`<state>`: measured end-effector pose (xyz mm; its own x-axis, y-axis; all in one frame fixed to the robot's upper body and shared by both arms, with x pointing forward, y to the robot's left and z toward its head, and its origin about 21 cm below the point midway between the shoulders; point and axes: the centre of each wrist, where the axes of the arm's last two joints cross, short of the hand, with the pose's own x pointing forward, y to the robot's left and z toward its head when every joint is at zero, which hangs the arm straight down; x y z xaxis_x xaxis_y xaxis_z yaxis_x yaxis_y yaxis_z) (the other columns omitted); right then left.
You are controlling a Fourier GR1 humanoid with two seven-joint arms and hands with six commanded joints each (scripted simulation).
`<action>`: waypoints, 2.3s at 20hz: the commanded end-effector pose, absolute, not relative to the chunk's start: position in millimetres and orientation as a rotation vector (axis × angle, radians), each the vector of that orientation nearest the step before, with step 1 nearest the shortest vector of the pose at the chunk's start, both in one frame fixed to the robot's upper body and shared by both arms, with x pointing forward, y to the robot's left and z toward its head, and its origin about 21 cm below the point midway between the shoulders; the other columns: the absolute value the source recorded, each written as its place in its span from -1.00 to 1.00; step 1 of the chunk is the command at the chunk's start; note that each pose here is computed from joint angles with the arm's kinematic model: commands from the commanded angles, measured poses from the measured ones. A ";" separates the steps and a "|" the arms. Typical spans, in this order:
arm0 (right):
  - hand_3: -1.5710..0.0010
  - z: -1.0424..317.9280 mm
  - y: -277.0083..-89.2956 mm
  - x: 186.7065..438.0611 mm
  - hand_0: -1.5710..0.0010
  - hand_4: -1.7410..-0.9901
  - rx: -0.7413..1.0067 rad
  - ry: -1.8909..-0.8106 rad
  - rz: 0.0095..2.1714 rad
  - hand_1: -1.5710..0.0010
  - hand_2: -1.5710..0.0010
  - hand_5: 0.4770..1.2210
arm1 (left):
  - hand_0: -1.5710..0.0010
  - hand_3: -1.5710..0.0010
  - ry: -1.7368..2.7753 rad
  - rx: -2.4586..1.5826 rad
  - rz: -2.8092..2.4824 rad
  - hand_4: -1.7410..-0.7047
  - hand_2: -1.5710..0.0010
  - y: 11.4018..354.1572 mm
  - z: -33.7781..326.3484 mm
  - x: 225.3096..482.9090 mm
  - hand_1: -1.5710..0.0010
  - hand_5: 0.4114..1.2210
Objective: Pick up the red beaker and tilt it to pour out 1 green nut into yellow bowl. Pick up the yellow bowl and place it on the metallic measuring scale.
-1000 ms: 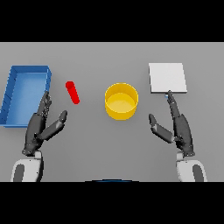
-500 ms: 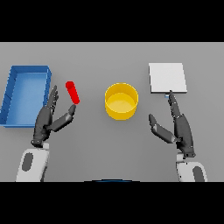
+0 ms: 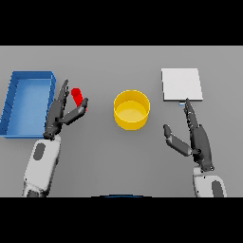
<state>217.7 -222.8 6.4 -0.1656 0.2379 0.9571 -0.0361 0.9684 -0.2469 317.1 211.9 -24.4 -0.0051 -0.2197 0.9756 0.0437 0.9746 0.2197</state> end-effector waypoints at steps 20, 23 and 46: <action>1.00 11.8 -224.8 220.8 1.00 0.34 -0.170 -1.728 0.251 1.00 1.00 -0.42 | -0.35 -0.13 -1.720 0.172 -0.235 -0.67 -0.37 176.0 -40.7 365.0 -0.37 0.54; 1.00 7.3 -222.8 222.9 1.00 0.36 -0.163 -1.718 0.242 1.00 1.00 -0.44 | -0.67 -0.53 -1.732 0.167 -0.221 -0.74 -0.68 172.0 -41.7 368.4 -0.68 0.75; 1.00 8.4 -227.1 219.4 1.00 0.79 -0.218 -1.745 0.303 1.00 1.00 -0.44 | -0.99 -0.99 -1.672 0.592 -1.192 -1.00 -0.99 138.0 74.7 391.9 -0.99 0.83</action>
<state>219.6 -227.1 8.6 -0.1951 0.3103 0.9304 -0.0204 0.9471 -0.3202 391.9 137.5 75.0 -0.4201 -0.8021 0.4244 0.1377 0.4059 0.9035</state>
